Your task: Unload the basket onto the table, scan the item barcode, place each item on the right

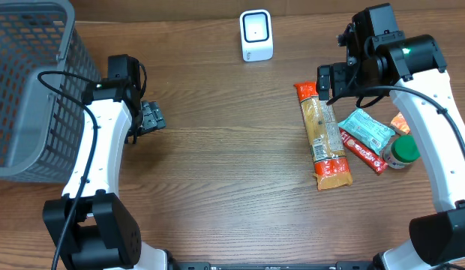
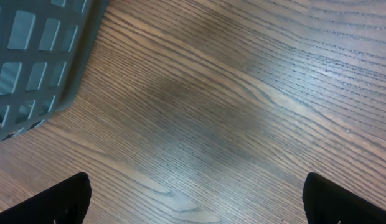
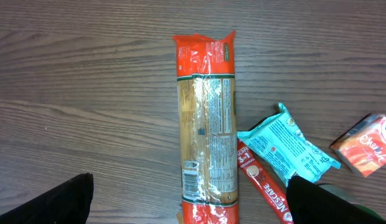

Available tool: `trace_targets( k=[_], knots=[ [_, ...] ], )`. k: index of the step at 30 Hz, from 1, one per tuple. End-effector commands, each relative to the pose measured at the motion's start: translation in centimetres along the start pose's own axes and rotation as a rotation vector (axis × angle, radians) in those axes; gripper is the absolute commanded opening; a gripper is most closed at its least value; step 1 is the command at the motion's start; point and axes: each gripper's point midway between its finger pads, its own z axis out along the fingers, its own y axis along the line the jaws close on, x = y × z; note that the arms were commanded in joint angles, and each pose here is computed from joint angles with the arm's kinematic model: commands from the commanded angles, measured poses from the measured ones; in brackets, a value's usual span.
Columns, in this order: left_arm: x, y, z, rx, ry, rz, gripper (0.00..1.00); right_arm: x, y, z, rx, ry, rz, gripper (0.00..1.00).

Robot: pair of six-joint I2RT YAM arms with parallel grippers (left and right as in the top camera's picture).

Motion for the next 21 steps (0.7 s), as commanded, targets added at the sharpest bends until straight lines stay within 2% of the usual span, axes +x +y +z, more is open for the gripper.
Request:
trace_targets(
  k=[1, 8, 15, 21],
  knots=[
    [-0.7, 0.0, -1.1, 0.007, -0.037, 0.007, 1.0, -0.3, -0.5, 0.5, 0.012, 0.002, 0.011, 1.0],
    [-0.7, 0.0, -1.1, 0.007, -0.037, 0.007, 1.0, -0.4, 0.3, -2.1, -0.004, -0.065, -0.006, 1.0],
    [-0.7, 0.0, -1.1, 0.007, -0.037, 0.007, 1.0, 0.0, 0.2, -10.4, 0.007, -0.278, -0.026, 1.0],
    [-0.7, 0.0, -1.1, 0.008, -0.037, 0.007, 1.0, 2.1, 0.3, -18.1, -0.025, -0.478, -0.031, 1.0]
  ],
)
